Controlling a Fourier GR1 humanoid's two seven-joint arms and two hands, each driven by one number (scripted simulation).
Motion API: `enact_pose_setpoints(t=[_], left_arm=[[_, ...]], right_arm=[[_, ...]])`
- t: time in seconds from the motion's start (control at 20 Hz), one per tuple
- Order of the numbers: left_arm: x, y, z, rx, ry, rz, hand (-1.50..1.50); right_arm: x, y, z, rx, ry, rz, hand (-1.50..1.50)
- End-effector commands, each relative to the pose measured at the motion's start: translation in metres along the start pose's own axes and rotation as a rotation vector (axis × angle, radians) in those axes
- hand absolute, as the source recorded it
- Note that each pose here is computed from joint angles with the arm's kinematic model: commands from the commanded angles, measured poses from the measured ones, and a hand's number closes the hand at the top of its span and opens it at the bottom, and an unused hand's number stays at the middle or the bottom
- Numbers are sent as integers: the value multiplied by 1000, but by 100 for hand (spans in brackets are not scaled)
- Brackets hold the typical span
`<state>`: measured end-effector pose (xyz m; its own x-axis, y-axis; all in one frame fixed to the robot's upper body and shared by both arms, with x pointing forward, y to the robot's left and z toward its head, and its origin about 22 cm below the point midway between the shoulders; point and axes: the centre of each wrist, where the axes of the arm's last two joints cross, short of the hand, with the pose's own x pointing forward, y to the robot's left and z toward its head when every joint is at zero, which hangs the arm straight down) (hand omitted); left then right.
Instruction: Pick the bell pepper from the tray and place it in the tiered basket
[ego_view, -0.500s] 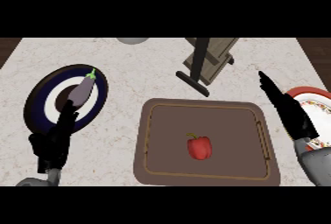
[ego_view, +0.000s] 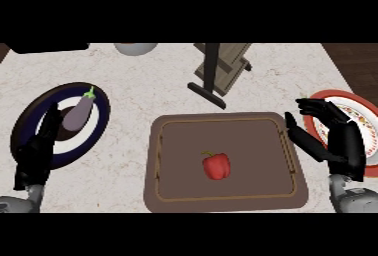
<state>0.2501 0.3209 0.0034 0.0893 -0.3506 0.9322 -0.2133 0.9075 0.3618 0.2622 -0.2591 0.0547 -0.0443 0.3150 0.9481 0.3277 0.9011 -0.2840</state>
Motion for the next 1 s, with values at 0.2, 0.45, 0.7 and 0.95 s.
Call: enact_pose_setpoints(t=[0.2,0.45,0.7,0.95], left_arm=[[18,2,-10,-26,-36,-63,0],[23,-4,-12,-52,-42,-57,0],[29,-1,-20,-61,-61,-60,0],[50,-11,-22,-104,-80,-51,0]], right_arm=[[1,9,100,-365,21,33,-150],[7,-7,138,-109,119,284,-150],[33,-23,144,49,206,508,-150],[75,-14,137,41,304,614,-150]])
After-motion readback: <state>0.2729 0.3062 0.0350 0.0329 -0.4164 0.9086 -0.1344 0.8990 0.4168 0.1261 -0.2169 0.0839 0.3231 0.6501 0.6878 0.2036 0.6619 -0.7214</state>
